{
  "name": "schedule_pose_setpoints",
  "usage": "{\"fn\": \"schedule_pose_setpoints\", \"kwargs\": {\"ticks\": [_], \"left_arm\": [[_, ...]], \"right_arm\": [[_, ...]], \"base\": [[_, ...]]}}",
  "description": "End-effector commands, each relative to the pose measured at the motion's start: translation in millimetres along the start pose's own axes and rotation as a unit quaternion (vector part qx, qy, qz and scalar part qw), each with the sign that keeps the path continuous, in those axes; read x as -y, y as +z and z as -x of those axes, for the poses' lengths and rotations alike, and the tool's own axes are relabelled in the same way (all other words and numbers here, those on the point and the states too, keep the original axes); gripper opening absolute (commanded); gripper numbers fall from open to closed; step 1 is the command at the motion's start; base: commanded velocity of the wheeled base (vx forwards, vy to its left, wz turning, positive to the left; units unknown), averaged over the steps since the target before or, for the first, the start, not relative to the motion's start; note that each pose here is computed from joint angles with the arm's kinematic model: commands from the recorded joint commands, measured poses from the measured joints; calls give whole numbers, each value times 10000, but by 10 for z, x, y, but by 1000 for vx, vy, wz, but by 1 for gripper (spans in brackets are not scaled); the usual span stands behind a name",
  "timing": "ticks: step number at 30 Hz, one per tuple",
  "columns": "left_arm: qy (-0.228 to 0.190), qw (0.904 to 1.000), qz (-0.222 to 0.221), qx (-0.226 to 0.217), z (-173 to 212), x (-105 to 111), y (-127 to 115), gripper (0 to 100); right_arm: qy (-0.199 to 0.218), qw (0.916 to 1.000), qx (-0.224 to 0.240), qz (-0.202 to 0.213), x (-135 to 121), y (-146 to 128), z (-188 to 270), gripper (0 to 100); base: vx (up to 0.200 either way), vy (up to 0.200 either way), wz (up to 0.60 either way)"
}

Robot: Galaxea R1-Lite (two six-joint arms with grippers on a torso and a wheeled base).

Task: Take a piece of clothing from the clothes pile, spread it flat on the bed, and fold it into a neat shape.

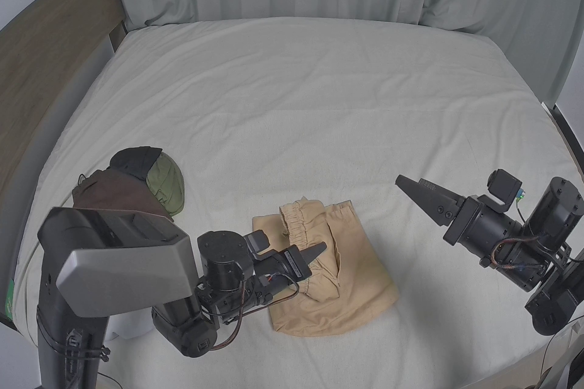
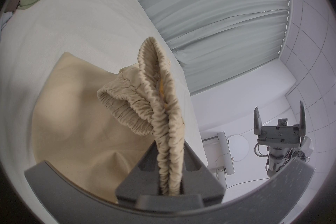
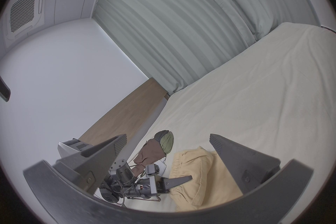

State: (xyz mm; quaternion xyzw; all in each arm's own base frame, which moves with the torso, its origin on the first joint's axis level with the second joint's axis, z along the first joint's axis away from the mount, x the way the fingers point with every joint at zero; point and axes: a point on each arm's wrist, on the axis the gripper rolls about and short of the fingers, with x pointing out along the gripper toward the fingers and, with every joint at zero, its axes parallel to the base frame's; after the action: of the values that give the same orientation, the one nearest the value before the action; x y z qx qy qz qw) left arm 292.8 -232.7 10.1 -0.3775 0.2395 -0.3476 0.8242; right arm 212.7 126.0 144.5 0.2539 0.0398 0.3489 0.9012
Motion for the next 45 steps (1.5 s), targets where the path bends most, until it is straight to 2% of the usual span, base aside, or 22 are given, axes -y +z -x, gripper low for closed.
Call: {"fn": "schedule_pose_setpoints", "kwargs": {"ticks": [1, 27, 28, 38, 45], "left_arm": [[54, 9999, 15, -110, -44, -61, -91, 0], [-96, 9997, -34, -233, -171, -31, -215, 0], [-90, 9997, -33, -238, -171, -36, -218, 100], [16, 9993, -249, -290, -185, -118, -279, 100], [208, 9989, -411, -86, -154, -140, -236, 100]], "right_arm": [[7, 10000, -6, -1, -1, -3, -1, 100], [20, 10000, -13, -3, -7, -7, -7, 100], [20, 10000, -13, -3, -7, -7, -7, 100], [-2, 10000, -35, -8, 2, -16, 0, 100], [-105, 9995, -271, -83, 55, -134, -29, 100]], "base": [[0, 0, 0], [0, 0, 0], [0, 0, 0], [0, 0, 0], [0, 0, 0]]}}
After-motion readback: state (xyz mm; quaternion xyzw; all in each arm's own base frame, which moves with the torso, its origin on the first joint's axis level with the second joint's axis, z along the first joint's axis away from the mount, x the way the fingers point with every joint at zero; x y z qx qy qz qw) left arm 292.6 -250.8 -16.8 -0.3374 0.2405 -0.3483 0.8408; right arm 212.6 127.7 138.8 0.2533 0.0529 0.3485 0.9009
